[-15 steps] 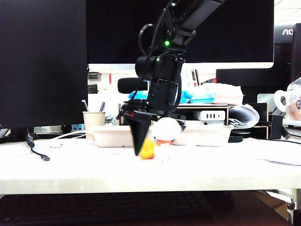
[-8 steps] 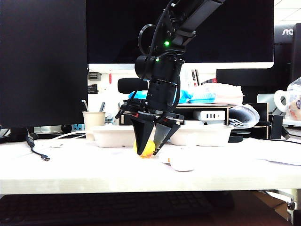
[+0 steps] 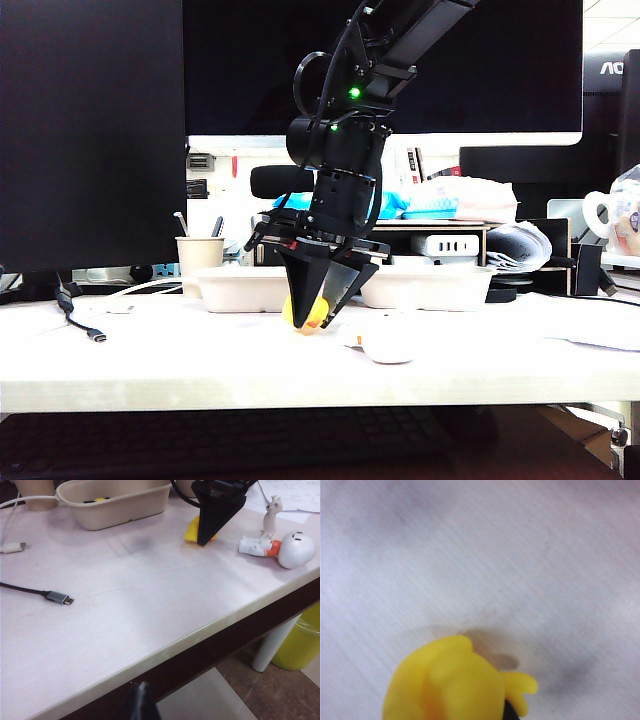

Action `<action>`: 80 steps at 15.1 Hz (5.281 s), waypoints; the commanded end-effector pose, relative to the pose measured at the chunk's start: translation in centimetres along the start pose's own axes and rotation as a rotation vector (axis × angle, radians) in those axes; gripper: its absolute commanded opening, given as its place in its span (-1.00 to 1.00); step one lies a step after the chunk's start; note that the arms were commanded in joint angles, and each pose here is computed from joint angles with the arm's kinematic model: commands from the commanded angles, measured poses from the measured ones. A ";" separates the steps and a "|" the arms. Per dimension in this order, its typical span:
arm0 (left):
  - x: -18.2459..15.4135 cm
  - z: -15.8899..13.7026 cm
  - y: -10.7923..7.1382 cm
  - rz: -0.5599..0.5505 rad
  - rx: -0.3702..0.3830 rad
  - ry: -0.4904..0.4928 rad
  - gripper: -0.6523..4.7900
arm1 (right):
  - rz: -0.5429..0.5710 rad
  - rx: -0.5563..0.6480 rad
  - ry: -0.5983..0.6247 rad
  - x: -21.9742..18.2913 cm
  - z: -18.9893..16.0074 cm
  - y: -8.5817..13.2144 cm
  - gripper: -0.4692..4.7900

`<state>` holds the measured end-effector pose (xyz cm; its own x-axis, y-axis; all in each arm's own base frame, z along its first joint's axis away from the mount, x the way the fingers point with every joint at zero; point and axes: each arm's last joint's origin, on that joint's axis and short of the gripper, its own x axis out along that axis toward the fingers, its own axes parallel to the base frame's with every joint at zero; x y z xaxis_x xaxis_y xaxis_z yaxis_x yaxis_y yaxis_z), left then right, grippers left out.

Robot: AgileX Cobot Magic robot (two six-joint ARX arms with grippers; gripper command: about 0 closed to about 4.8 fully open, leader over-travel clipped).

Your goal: Put the dolls with similar colors into the same paper box, while dolls with different colors go into separate paper boxes.

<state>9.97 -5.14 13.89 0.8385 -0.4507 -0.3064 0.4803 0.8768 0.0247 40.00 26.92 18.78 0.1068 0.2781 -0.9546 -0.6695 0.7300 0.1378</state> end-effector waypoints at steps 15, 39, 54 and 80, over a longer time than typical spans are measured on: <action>-2.3 2.0 1.3 0.137 -0.009 -0.301 -0.78 | -0.162 -0.012 -0.567 -4.1 6.5 -3.0 -0.26; 0.0 -0.1 -1.2 -0.099 0.036 0.010 -0.78 | -0.113 -0.033 0.017 -9.4 0.4 4.2 0.19; 0.0 -0.1 -1.2 -0.099 0.036 0.009 -0.78 | -0.228 -0.072 -0.119 -21.9 -12.3 11.8 0.17; -0.1 0.0 -1.1 -0.099 0.036 -0.003 -0.78 | -0.195 0.073 -0.365 -2.4 -14.5 4.0 0.19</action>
<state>9.34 -6.10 13.82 0.7852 -0.5339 -0.3136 0.5686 0.8222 0.0241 26.40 20.05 17.58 0.4877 0.3078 -0.8170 -0.5470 0.8371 -0.0111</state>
